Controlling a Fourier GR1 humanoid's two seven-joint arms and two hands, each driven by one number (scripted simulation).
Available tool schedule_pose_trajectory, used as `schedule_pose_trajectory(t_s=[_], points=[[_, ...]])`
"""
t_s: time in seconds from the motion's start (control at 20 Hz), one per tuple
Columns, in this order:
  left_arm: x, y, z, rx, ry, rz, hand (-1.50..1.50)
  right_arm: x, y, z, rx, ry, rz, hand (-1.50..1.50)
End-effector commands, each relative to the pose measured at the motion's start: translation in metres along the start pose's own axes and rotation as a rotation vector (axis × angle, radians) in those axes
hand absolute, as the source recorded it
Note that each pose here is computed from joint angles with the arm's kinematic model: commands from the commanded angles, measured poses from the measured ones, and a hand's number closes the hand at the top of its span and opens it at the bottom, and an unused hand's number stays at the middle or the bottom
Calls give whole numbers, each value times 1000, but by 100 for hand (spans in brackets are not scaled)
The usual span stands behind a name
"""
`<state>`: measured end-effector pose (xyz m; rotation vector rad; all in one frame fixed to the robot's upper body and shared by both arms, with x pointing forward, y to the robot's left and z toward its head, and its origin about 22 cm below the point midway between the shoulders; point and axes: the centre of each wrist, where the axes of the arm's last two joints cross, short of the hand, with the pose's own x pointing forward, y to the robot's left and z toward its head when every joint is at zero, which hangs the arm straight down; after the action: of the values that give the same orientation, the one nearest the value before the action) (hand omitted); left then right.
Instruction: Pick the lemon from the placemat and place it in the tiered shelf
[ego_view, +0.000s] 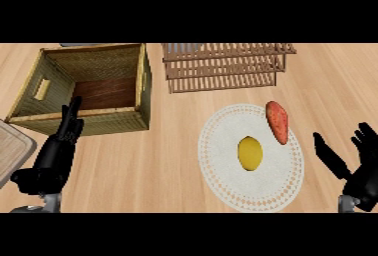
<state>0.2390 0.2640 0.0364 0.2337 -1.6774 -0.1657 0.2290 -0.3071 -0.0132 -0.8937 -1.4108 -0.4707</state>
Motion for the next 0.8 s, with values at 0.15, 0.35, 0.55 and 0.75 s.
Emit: schedule_pose_trajectory(t_s=[0.15, 0.35, 0.55, 0.75], points=[[-14, -23, -21, -108, 91, 19, 0, 7, -21, 52, -193, -145, -153, -150], [-8, -21, -19, -130, 80, 18, 0, 12, -39, 58, 106, -85, -34, -150], [-12, -39, -27, -121, 94, 15, 0, 33, -53, 66, 190, -97, 96, -150], [-8, -42, -26, -133, 68, 5, 0, 69, -53, 62, 225, -44, 173, -150]])
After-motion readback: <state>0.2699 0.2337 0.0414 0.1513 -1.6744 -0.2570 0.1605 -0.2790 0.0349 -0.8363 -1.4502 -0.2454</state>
